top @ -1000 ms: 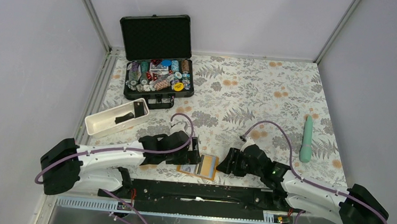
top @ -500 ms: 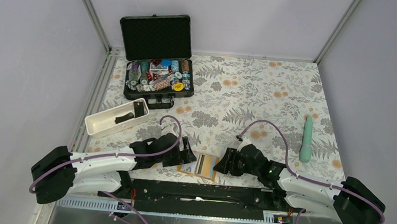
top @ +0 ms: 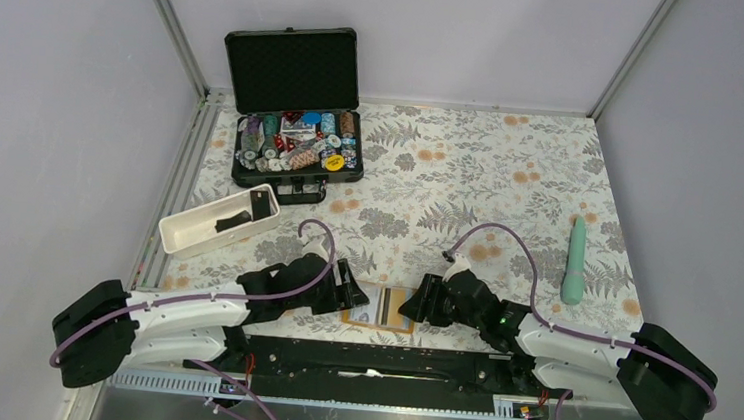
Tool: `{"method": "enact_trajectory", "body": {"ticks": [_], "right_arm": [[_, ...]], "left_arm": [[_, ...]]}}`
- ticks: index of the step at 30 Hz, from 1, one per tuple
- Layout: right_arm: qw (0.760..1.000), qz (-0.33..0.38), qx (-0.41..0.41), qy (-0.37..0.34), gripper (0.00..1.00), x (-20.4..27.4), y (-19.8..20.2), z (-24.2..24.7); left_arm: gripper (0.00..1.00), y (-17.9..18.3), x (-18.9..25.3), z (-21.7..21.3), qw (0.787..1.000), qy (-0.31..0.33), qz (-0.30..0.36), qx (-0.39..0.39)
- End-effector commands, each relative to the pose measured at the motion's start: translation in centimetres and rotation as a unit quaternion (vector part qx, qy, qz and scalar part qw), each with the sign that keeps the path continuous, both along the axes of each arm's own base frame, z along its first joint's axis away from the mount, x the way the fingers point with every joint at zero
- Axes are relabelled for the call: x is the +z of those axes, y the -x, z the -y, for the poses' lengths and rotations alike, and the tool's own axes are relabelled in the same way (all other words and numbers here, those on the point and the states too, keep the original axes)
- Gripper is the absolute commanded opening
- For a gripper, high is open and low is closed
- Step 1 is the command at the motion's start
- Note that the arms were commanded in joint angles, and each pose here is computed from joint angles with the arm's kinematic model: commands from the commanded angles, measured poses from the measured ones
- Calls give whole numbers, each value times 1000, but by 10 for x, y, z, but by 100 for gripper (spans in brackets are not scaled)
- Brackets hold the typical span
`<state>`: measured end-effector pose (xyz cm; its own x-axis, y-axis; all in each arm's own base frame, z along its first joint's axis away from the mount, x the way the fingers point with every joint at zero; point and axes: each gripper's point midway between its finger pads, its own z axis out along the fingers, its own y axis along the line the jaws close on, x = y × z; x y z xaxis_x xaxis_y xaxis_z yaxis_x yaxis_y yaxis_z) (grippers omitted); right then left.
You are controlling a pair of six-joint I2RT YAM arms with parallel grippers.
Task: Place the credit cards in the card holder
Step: Pick up the card holder from the center of the board.
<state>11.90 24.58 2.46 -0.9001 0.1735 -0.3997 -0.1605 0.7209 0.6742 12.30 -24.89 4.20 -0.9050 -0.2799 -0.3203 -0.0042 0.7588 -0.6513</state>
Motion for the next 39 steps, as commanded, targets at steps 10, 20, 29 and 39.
{"method": "enact_trajectory", "body": {"ticks": [10,20,29,39], "right_arm": [[996,7,-46,77,59,-29,-7,30],[994,9,-62,93,60,-33,-10,37],[998,12,-56,29,48,-22,-4,28],[997,22,-66,-21,0,-16,-1,29]], "left_arm": [[65,-12,62,37,990,119,67,-21],[64,-8,91,83,981,151,97,-79],[64,-8,101,104,974,176,111,-93],[64,-5,92,118,968,198,105,-108]]}}
